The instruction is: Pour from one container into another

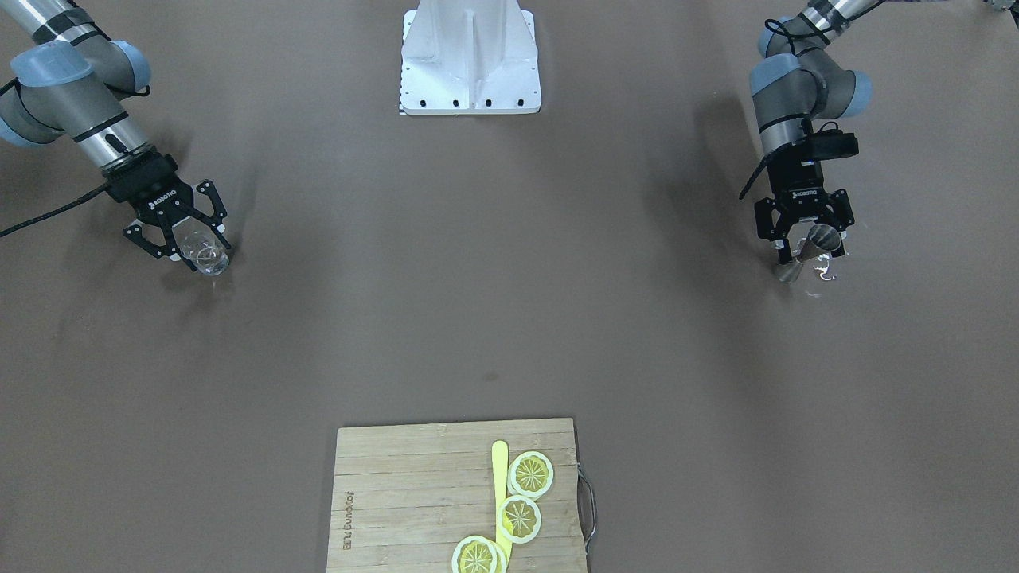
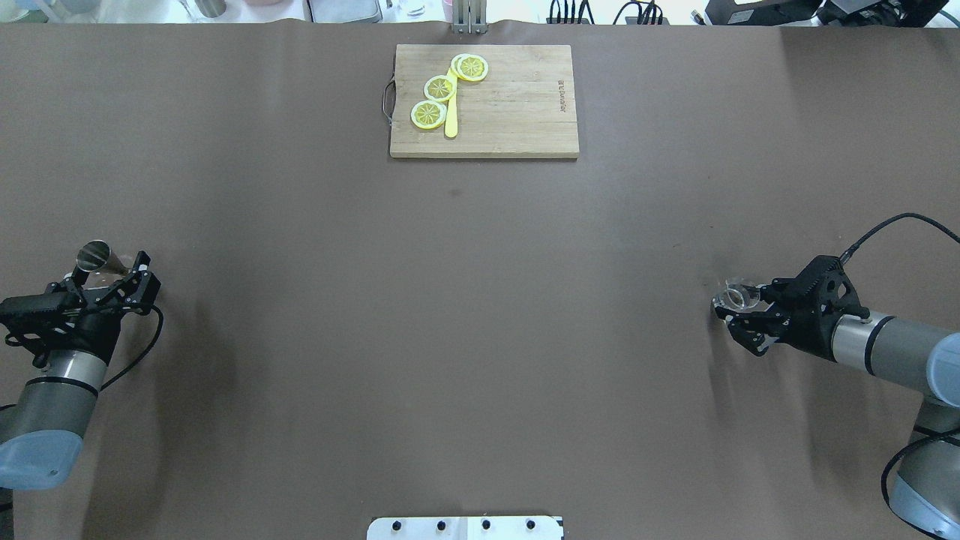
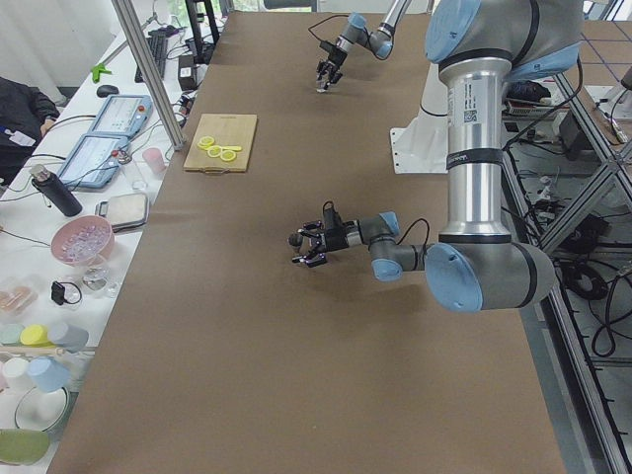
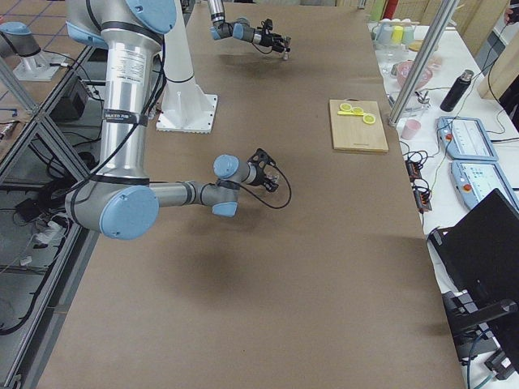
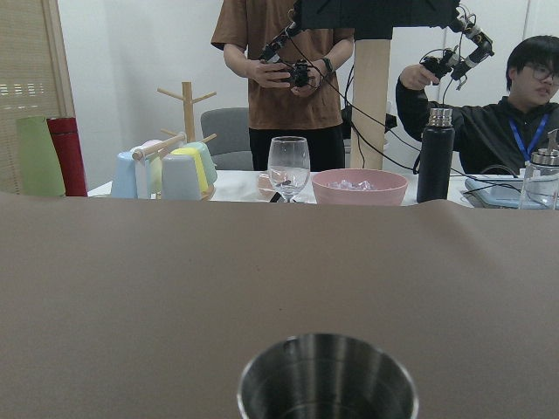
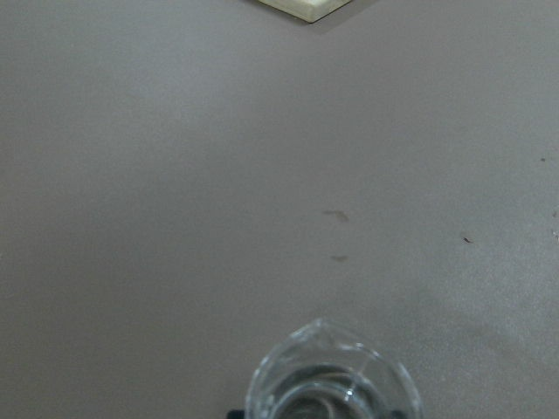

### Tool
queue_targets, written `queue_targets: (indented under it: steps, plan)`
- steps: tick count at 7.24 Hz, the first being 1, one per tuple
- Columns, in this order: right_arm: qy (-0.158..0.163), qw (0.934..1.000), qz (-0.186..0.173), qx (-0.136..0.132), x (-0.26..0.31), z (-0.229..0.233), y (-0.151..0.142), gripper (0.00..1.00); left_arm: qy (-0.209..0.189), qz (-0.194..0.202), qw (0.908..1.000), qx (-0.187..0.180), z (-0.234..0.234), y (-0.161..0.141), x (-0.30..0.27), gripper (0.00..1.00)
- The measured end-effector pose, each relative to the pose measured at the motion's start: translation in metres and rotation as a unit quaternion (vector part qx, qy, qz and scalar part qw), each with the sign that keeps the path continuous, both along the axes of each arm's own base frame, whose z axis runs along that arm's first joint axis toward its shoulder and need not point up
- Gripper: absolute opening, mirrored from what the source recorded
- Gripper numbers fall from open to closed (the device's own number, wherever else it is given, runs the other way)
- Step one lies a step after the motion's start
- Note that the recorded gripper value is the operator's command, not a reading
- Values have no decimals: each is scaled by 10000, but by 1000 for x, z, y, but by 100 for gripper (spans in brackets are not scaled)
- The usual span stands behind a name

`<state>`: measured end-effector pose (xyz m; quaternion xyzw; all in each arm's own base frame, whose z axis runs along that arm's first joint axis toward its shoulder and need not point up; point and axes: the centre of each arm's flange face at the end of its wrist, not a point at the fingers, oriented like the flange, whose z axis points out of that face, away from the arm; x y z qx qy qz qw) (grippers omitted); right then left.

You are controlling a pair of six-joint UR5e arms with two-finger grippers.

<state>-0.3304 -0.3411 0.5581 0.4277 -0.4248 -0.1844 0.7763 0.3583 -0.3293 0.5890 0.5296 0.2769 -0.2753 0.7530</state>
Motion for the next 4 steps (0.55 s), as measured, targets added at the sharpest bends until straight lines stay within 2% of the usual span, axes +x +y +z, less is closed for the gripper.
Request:
queue_targets:
  steps: [1,2,3,4]
  plan:
    - [-8,10000,-3,3,0,-1,0,6,7,24,10000,2,0,2,2,63]
    - [-23,10000,-1,8,1,-3,-1,0,24,48,10000,1,-1,3,4,54]
    - [-37,10000,9,12,4,-4,-2,0,40,68,10000,-2,-2,4,6,48]
    - [-45,10000,4,2,10,-6,-6,0,50,84,10000,-10,-2,4,8,47]
